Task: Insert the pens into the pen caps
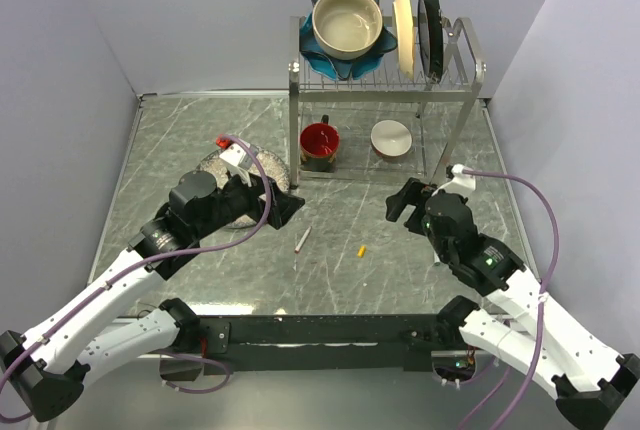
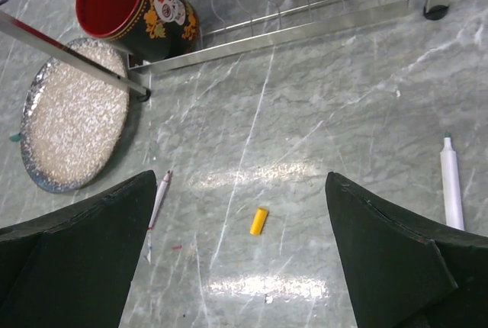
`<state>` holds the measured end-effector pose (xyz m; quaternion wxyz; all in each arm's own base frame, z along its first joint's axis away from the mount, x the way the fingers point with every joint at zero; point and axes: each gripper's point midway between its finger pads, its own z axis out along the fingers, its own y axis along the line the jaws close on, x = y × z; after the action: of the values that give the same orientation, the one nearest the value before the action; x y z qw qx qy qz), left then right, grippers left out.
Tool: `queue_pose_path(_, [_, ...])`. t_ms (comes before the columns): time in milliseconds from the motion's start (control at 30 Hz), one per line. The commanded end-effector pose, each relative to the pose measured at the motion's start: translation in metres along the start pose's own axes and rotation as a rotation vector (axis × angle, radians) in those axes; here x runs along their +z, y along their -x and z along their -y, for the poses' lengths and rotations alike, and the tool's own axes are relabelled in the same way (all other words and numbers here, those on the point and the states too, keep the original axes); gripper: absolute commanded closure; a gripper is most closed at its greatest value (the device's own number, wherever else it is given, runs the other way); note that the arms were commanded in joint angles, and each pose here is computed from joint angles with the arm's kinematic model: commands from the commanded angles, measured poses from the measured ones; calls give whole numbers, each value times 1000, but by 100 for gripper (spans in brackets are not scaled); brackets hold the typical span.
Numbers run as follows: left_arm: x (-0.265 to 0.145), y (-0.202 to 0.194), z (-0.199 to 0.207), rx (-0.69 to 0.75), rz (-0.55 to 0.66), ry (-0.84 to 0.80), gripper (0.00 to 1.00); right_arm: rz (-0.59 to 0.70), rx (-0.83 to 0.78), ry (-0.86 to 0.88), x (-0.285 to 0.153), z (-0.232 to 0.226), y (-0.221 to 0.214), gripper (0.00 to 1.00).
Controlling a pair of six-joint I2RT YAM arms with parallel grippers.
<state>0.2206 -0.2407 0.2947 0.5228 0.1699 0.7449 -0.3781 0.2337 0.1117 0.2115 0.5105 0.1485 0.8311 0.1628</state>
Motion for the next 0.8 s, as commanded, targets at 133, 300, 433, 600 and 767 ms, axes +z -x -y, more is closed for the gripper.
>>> queue_pose_path(133, [-5, 18, 11, 31, 59, -47, 0, 34, -64, -204, -3, 35, 12, 0])
queue_pose_path(300, [-4, 15, 13, 24, 49, -60, 1, 4, -133, -389, 2, 67, 14, 0])
queue_pose_path(433, [-2, 13, 14, 18, 40, -67, 1, -114, -88, -420, 23, 90, 6, 3])
queue_pose_path(600, [-2, 13, 15, 18, 38, -71, 1, -260, -46, -482, 50, 117, -10, 23])
queue_pose_path(767, [3, 8, 15, 9, 24, -79, 1, -426, -30, -552, 71, 138, -44, 34])
